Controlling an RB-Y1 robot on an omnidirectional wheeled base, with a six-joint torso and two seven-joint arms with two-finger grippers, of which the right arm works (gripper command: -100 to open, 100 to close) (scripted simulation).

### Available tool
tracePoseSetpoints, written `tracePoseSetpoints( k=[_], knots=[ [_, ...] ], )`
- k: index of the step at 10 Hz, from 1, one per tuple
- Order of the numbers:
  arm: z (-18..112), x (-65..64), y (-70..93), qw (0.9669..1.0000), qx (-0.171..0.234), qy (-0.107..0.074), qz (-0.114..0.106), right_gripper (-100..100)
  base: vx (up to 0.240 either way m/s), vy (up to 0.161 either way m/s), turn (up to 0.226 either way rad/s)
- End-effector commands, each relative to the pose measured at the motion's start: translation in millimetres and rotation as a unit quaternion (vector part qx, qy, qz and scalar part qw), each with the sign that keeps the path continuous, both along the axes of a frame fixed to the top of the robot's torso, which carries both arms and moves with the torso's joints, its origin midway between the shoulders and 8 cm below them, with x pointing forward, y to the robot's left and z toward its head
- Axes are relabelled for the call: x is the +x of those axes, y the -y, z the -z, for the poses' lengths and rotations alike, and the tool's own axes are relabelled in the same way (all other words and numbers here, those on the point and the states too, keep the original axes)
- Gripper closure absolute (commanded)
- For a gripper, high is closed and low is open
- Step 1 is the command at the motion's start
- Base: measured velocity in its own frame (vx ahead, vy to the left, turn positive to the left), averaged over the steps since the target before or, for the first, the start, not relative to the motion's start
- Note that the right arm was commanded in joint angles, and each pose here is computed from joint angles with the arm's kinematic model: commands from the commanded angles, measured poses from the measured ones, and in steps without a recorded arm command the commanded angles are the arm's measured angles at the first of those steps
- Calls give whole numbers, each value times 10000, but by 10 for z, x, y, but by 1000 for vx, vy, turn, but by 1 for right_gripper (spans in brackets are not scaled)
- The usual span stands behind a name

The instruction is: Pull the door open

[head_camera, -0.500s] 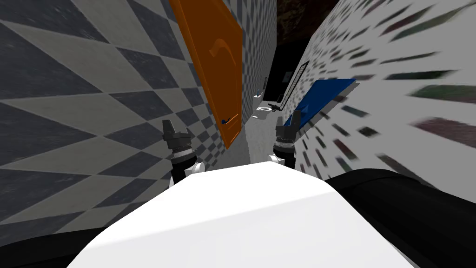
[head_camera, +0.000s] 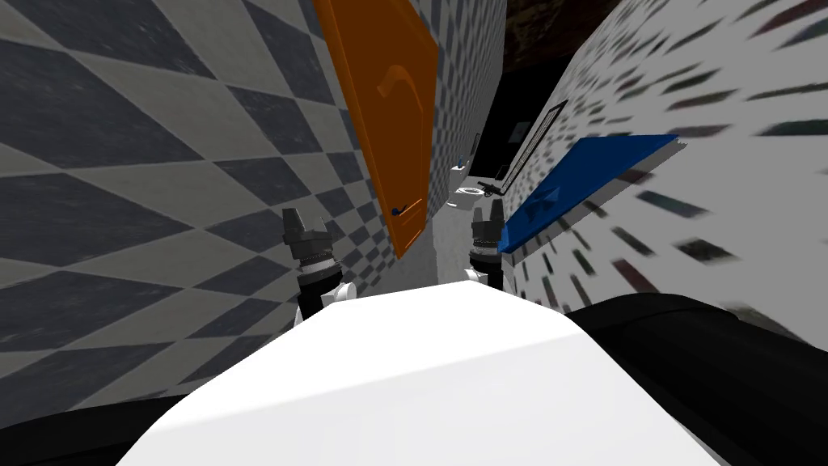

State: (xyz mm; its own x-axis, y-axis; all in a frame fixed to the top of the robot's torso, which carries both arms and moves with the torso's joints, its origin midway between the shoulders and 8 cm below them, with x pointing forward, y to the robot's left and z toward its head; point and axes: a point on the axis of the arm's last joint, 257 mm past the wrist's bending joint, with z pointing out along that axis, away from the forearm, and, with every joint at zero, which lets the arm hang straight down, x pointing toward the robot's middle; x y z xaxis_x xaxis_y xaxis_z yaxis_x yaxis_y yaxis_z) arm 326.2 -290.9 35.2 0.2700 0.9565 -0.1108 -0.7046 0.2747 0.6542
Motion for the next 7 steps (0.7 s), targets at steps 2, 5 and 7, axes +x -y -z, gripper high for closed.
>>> tracePoseSetpoints(
  k=[2, 5, 7],
  knots=[
    [192, 168, -6, 9998, 42, -180, -119, -100, 61, -39, 197],
    [380, 321, -20, 9991, 84, -356, -226, -100, 55, -51, 158],
    [533, 461, -42, 9982, 113, -491, -336, -100, 56, -41, 148]
  ],
)
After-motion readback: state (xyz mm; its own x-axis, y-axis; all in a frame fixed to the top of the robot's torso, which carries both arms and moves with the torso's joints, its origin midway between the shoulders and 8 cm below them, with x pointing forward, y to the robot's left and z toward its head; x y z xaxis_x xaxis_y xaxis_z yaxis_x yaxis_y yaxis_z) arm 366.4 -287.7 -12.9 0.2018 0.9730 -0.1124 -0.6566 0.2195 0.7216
